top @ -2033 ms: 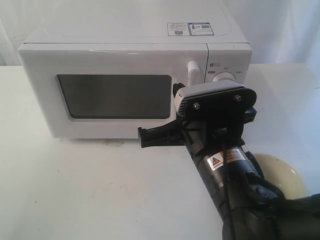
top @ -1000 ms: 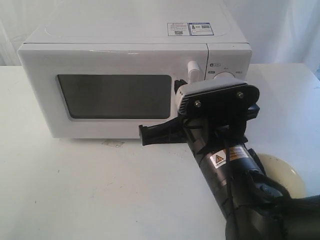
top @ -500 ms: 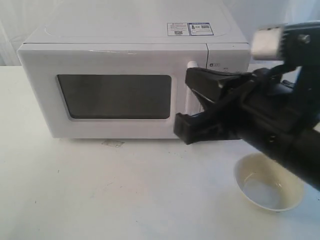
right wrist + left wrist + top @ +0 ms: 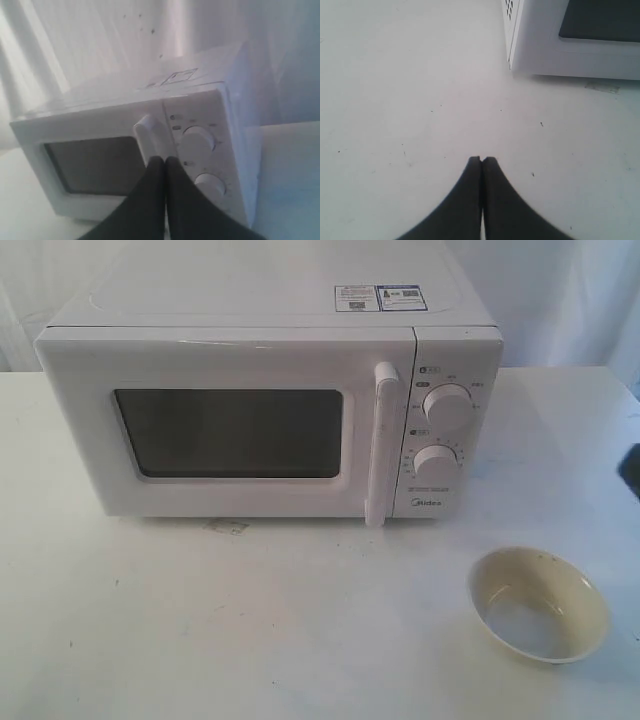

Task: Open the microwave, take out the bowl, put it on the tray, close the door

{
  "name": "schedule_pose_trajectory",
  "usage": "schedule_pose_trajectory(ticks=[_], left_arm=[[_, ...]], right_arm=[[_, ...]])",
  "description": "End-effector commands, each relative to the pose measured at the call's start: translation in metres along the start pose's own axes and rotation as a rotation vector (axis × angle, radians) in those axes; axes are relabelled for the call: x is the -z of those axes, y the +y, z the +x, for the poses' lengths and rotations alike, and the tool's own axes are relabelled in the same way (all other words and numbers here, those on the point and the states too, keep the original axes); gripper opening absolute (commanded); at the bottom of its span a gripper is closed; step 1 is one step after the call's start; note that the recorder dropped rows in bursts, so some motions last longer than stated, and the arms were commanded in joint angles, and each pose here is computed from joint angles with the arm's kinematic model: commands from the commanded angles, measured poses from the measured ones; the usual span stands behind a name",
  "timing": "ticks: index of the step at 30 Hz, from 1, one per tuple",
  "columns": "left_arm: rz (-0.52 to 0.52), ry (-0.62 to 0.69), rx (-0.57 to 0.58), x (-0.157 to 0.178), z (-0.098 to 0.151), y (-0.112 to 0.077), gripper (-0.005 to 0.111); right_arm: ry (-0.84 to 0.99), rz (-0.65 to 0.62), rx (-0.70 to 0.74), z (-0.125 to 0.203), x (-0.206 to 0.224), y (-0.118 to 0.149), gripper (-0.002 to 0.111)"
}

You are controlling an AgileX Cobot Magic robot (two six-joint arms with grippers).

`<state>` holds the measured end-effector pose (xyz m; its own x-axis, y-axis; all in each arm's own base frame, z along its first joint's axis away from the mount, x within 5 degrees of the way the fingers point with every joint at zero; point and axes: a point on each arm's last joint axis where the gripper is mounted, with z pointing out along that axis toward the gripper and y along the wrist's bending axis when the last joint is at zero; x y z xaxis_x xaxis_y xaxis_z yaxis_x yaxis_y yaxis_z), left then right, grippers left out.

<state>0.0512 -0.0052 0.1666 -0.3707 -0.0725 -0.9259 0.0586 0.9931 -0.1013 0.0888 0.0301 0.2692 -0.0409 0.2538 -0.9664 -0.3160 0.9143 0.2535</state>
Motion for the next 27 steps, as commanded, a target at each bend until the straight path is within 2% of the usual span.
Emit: schedule_pose_trajectory(ticks=[1,7,15,23,27], left_arm=[[-0.006,0.004,-0.005,0.000,0.002,0.001,0.000],[-0.006,0.004,-0.005,0.000,0.002,0.001,0.000],[-0.006,0.004,-0.005,0.000,0.002,0.001,0.000],[-0.006,0.004,-0.005,0.000,0.002,0.001,0.000],[-0.006,0.004,-0.005,0.000,0.002,0.001,0.000]], right_arm=[[-0.098,0.070,-0.004,0.012,0.023,-0.013,0.000],[-0.159,0.105,0.000,0.022,0.039,-0.017,0.000],[-0.122,0.168,-0.007,0.042,0.042,-0.023,0.000],[-0.112,0.173,-0.014,0.045,0.042,-0.024,0.000],[-0.114,0.164,-0.118,0.046,0.041,-0.023,0.000]])
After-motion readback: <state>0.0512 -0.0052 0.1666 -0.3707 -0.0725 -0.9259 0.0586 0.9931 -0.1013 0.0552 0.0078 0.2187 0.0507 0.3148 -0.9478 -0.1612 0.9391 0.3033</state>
